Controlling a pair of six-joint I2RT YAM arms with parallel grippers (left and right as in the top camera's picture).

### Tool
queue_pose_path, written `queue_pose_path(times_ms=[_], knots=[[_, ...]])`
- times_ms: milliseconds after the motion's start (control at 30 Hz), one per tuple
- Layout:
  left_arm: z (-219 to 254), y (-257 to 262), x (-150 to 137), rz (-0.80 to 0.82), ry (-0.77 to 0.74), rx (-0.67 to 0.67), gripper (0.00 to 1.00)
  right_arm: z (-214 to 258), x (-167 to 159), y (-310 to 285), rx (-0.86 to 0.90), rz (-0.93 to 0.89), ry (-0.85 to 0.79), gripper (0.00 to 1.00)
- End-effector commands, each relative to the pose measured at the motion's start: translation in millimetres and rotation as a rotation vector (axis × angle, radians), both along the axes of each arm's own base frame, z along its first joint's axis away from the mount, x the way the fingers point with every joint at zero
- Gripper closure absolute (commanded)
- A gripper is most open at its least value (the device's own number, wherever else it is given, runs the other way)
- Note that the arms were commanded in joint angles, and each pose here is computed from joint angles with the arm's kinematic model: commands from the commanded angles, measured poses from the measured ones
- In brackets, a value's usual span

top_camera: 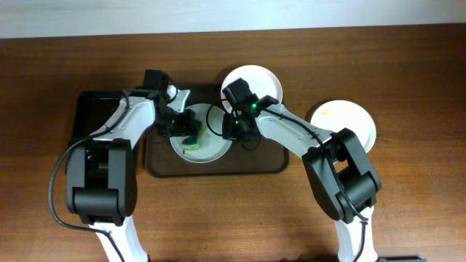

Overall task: Clean dirty plates on tray and stack at the side
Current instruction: 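Scrub the pale blue plate with the sponge in the left gripper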

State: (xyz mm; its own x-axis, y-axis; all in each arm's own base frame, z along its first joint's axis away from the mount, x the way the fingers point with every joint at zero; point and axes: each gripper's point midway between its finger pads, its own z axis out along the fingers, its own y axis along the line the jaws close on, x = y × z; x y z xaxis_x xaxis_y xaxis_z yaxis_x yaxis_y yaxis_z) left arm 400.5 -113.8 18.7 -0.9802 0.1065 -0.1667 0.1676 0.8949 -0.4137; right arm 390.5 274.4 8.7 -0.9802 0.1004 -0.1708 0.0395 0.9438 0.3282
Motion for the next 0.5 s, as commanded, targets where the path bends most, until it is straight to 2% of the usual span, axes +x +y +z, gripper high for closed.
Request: queue_pose_path(times_ms=[0, 67, 167, 300, 400, 467], knots=[[-15, 73, 8, 0.147, -0.002, 0.397, 0.99, -6, -1, -1, -0.017, 0.003, 0.01, 0.96], [-14, 86, 21, 0.168, -0.066, 0.488, 0.99, -6, -1, -1, -0.016, 0.003, 0.009, 0.96], [-16, 69, 53, 0.169, -0.207, 0.464, 0.99, -6, -1, -1, -0.017, 0.003, 0.009, 0.96], [-22, 37, 72, 0.126, -0.305, 0.437, 0.99, -6, -1, -2, -0.021, 0.002, 0.007, 0.96], [-23, 20, 65, 0.086, -0.285, 0.401, 0.99, -6, -1, -1, -0.02, 0.002, 0.007, 0.96], [-29, -5, 38, 0.005, -0.175, 0.261, 0.99, -6, -1, -1, -0.02, 0.002, 0.007, 0.96]])
